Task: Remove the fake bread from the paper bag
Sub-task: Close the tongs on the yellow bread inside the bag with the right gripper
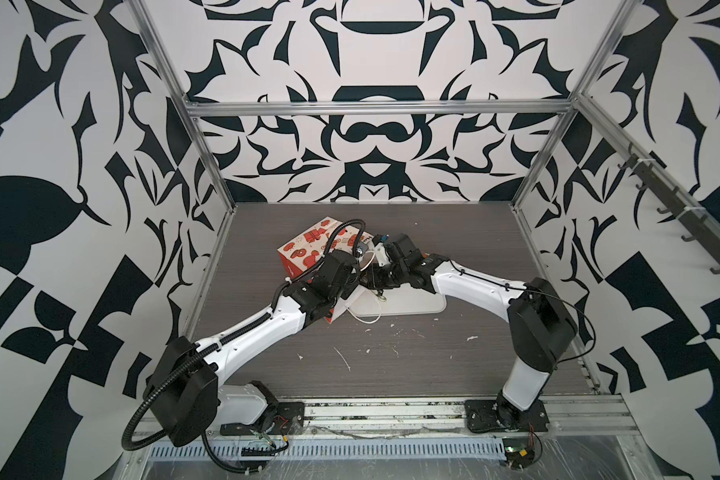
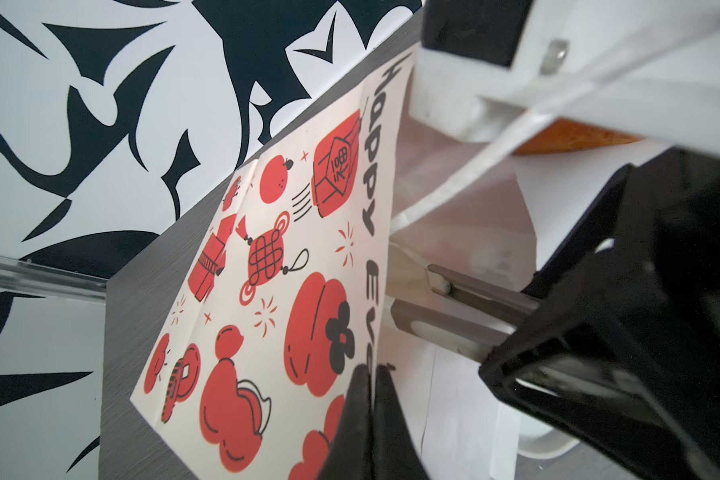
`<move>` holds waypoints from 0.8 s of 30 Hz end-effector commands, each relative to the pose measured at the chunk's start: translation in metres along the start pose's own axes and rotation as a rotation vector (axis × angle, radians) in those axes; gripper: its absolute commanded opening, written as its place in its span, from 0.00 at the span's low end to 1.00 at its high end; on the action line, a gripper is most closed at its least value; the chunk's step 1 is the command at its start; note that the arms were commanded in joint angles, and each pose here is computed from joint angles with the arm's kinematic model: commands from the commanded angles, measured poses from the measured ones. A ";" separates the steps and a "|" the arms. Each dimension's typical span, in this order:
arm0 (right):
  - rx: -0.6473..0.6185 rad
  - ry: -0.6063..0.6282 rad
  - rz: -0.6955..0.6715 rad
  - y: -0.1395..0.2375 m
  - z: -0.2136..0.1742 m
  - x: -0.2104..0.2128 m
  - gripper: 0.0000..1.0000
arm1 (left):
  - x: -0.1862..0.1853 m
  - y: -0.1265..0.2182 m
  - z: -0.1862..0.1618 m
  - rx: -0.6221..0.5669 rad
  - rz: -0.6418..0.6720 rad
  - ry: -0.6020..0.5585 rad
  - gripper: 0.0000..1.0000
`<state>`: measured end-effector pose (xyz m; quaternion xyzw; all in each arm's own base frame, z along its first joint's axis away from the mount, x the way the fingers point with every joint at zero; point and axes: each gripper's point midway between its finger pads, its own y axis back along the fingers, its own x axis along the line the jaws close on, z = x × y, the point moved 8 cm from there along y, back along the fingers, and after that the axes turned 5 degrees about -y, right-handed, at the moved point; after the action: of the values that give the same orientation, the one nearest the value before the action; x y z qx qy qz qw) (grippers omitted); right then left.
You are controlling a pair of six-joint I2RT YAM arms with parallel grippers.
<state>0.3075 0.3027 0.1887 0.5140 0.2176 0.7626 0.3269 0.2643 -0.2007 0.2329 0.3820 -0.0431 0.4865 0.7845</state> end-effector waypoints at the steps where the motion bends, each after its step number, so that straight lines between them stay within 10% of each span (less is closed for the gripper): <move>1: -0.035 0.003 0.085 0.002 0.013 0.020 0.43 | 0.004 0.010 0.018 -0.086 -0.021 0.025 0.00; 24: 0.084 0.082 0.160 -0.011 -0.023 0.039 0.42 | 0.005 0.008 0.025 -0.106 -0.014 0.020 0.00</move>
<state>0.2830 0.3317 0.1735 0.5305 0.2460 0.7669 0.2643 0.2648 -0.2033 0.2349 0.3751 -0.0476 0.4808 0.7911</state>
